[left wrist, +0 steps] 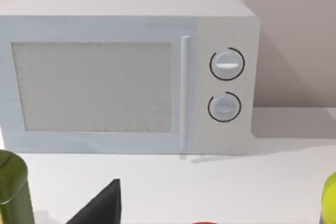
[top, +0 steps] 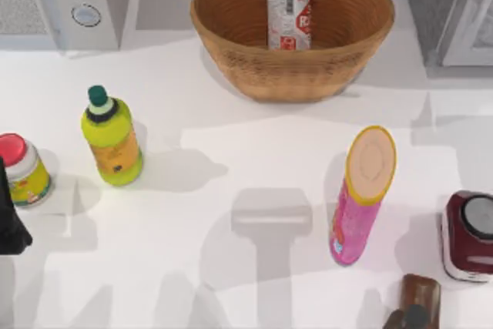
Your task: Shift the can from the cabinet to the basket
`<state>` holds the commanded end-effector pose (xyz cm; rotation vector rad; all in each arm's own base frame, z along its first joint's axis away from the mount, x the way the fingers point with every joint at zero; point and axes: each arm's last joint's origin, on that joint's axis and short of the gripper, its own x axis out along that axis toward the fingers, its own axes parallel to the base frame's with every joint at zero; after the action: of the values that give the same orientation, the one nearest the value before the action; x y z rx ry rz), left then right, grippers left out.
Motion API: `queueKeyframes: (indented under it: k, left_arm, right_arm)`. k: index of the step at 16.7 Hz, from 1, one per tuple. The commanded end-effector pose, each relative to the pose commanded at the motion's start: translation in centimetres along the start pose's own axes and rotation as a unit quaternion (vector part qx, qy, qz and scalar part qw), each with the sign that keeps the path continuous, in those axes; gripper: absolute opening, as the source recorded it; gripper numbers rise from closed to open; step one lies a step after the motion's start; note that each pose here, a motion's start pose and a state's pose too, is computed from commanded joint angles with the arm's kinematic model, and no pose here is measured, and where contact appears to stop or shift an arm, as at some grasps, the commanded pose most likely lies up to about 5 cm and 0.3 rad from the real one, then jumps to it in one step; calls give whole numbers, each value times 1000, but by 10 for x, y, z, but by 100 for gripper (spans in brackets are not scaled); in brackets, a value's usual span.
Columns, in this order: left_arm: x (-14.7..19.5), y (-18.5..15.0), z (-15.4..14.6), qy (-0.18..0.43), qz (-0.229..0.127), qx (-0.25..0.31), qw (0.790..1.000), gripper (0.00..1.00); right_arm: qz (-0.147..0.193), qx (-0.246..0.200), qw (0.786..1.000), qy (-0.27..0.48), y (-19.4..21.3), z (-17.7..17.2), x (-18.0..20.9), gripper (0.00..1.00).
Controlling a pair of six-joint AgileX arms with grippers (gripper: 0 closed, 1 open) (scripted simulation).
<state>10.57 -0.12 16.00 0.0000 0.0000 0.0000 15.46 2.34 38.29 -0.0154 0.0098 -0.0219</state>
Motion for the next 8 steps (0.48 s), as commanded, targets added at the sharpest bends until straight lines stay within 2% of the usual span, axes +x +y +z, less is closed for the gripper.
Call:
queueKeyframes:
  k: [5, 8]
  left_arm:
    - [0, 0, 0, 0, 0, 0, 1000, 100]
    - [0, 0, 0, 0, 0, 0, 1000, 100]
  right_arm:
    - [5, 2, 1000, 17, -15, -117, -34, 100]
    - [8, 5, 1000, 14, -19, -176, -43, 100]
